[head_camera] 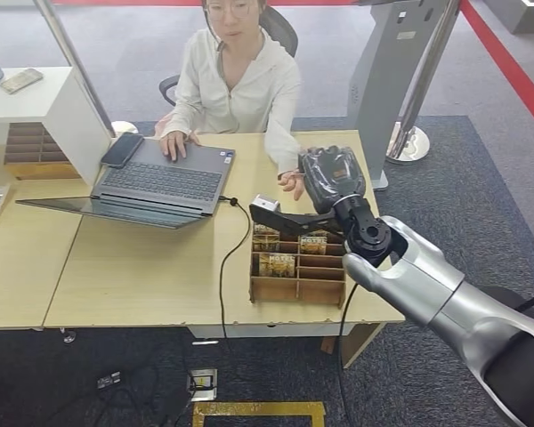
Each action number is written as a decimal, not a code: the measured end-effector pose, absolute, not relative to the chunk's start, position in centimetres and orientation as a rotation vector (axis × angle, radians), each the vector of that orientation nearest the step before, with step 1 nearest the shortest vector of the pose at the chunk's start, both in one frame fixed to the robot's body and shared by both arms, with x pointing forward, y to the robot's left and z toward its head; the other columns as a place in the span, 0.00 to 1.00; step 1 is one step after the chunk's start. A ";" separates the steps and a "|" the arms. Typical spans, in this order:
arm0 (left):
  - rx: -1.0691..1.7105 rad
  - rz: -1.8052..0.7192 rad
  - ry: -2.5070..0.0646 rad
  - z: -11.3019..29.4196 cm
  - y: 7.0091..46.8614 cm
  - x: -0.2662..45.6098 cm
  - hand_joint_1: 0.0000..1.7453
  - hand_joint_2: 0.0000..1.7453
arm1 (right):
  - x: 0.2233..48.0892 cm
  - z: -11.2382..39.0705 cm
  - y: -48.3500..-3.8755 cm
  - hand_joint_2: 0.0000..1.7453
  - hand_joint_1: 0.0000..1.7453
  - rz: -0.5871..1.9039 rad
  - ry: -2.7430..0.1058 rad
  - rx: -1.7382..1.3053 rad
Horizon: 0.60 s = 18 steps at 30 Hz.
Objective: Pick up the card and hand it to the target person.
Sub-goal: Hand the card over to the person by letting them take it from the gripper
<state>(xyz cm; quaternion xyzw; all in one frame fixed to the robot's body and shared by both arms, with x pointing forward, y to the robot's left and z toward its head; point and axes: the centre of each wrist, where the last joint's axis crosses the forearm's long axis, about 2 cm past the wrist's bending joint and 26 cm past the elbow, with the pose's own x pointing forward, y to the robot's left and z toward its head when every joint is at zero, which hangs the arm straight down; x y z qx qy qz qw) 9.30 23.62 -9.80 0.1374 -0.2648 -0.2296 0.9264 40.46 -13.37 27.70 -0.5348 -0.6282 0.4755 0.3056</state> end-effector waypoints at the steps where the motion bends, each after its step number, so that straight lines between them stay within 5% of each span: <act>1: 0.280 -0.479 -0.545 -9.8 23.6 9.5 0.00 1.00 | 40.9 27.9 -13.1 1.00 1.00 1.256 -1.656 -1.436; 9: 0.272 -0.520 -0.543 -9.6 23.4 10.0 0.00 1.00 | 43.3 28.3 -12.2 1.00 0.99 1.296 -1.521 -1.540; 11: 0.273 -0.524 -0.540 -9.6 23.3 10.0 0.00 1.00 | 43.6 28.1 -12.3 1.00 0.70 1.308 -1.484 -1.552; 13: 0.272 -0.531 -0.540 -9.6 23.3 10.0 0.00 1.00 | 43.9 27.7 -12.4 1.00 0.21 1.320 -1.449 -1.559; 15: 0.269 -0.541 -0.541 -9.6 23.3 10.1 0.00 1.00 | 44.1 27.3 -12.7 1.00 0.00 1.329 -1.419 -1.564; 18: 0.267 -0.548 -0.543 -9.6 23.3 10.1 0.00 1.00 | 44.4 26.8 -13.2 1.00 0.00 1.337 -1.398 -1.562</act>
